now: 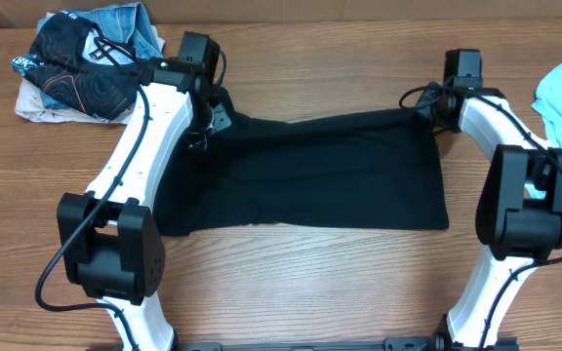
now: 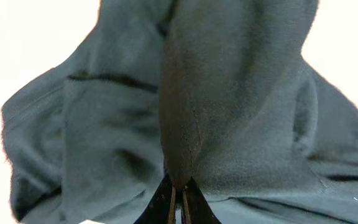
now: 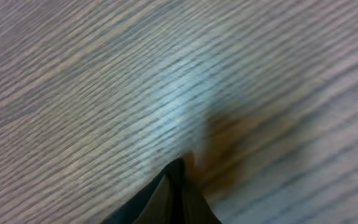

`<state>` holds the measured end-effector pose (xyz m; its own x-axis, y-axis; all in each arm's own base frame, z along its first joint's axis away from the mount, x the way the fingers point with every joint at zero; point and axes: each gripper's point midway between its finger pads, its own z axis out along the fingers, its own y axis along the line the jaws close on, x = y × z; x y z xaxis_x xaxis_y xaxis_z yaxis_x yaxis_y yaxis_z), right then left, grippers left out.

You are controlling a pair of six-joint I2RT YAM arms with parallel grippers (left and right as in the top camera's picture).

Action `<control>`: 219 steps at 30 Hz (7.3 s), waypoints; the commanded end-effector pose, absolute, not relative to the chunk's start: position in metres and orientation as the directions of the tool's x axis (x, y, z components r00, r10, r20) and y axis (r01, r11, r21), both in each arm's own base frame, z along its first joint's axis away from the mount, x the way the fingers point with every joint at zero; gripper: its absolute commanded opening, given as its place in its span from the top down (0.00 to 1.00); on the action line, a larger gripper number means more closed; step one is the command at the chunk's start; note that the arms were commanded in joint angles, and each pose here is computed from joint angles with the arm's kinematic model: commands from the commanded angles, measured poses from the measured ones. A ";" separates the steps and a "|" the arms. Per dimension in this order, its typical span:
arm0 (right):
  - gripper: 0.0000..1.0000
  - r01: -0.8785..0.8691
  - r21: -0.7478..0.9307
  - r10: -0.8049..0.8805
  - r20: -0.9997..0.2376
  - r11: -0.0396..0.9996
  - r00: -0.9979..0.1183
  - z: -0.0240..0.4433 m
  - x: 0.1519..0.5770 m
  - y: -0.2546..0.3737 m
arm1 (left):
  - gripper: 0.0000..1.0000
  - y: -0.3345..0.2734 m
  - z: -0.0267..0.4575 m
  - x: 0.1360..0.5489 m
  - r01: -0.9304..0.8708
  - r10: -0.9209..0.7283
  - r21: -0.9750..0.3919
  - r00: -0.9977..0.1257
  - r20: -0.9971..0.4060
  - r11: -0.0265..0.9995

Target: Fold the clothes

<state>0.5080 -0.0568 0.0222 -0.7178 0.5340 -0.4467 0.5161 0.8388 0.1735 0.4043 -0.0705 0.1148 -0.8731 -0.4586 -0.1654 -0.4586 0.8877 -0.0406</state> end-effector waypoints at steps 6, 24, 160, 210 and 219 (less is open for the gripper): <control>0.96 0.584 0.217 0.580 -0.598 0.782 -0.553 0.112 0.517 -0.103 | 0.96 -0.040 0.131 0.404 -0.509 -0.480 0.058 -0.839 -0.256 0.859; 0.96 0.574 0.220 0.589 -0.536 0.789 -0.605 0.143 0.481 -0.089 | 0.84 -0.033 0.129 0.397 -0.519 -0.494 0.069 -0.841 -0.220 0.852; 0.76 0.702 0.053 0.696 -0.200 0.711 -0.690 0.099 0.385 -0.093 | 0.95 -0.054 0.130 0.303 -0.276 -0.280 0.049 -0.928 0.247 0.960; 0.15 0.518 0.325 0.584 -0.152 0.791 -0.797 0.106 0.422 0.002 | 0.34 -0.094 0.052 0.449 -0.190 -0.218 -0.221 -0.969 -0.113 0.957; 0.19 0.525 0.314 0.585 -0.133 0.791 -0.800 0.099 0.416 0.003 | 0.86 -0.081 0.048 0.459 -0.202 -0.227 -0.153 -0.960 -0.165 0.967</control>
